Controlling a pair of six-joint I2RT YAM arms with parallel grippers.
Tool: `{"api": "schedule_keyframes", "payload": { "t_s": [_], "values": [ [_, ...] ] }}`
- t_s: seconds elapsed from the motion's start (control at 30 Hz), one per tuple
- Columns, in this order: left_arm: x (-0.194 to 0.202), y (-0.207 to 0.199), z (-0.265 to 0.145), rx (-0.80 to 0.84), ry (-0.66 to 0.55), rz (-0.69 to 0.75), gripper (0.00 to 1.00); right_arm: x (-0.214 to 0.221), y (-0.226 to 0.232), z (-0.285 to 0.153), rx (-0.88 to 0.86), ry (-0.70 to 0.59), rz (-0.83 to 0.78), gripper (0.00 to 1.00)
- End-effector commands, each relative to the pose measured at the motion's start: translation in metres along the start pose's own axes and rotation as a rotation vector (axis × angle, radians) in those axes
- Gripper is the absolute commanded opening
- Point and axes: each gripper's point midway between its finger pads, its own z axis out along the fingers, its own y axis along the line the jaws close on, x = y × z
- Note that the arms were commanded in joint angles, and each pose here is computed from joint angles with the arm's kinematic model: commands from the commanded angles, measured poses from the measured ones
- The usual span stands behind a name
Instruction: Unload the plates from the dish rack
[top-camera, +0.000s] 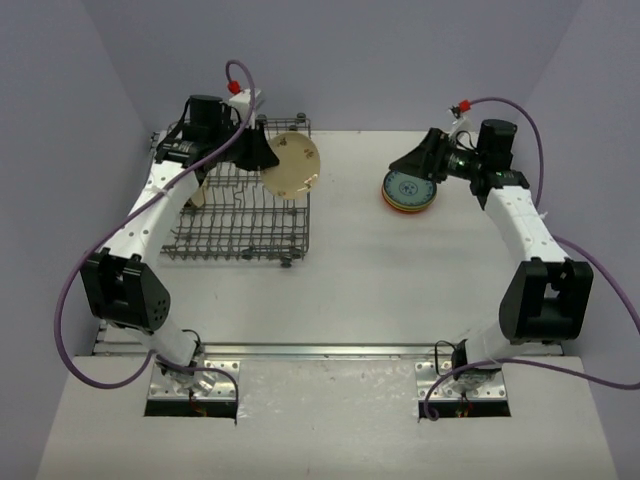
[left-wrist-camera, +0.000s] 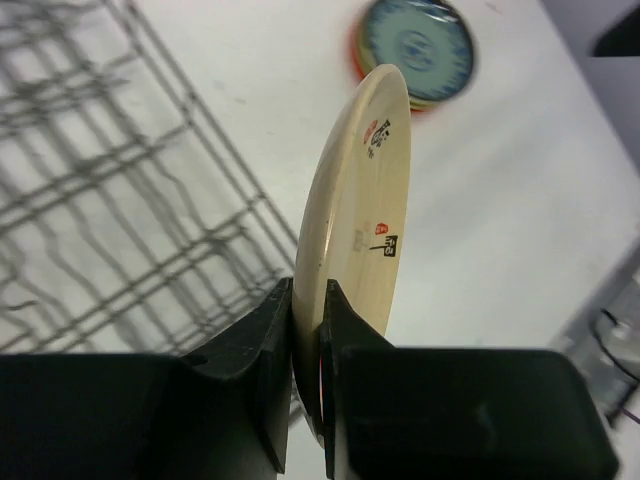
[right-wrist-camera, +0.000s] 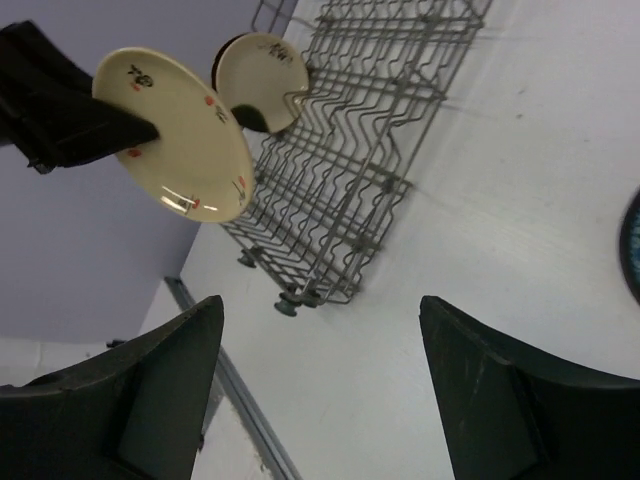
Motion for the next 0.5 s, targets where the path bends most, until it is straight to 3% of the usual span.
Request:
{"api": "schedule_keyframes", "payload": {
  "t_s": [0.0,0.2,0.4,0.47],
  "values": [
    [-0.001,-0.081,-0.016,0.432,0.010,-0.076,0.00,0.011,0.071,0.024,-0.180,0.036,-0.199,0.72],
    [0.009,-0.096,-0.025,0.535,0.046,-0.092,0.00,0.027,0.095,0.053,-0.205,0.104,-0.275,0.63],
    [0.018,-0.098,-0.020,0.543,0.075,-0.090,0.00,0.046,0.108,0.078,-0.214,0.173,-0.324,0.59],
    [0.021,-0.098,-0.018,0.550,0.084,-0.088,0.00,0.047,0.110,0.086,-0.198,0.179,-0.353,0.53]
  ]
}}
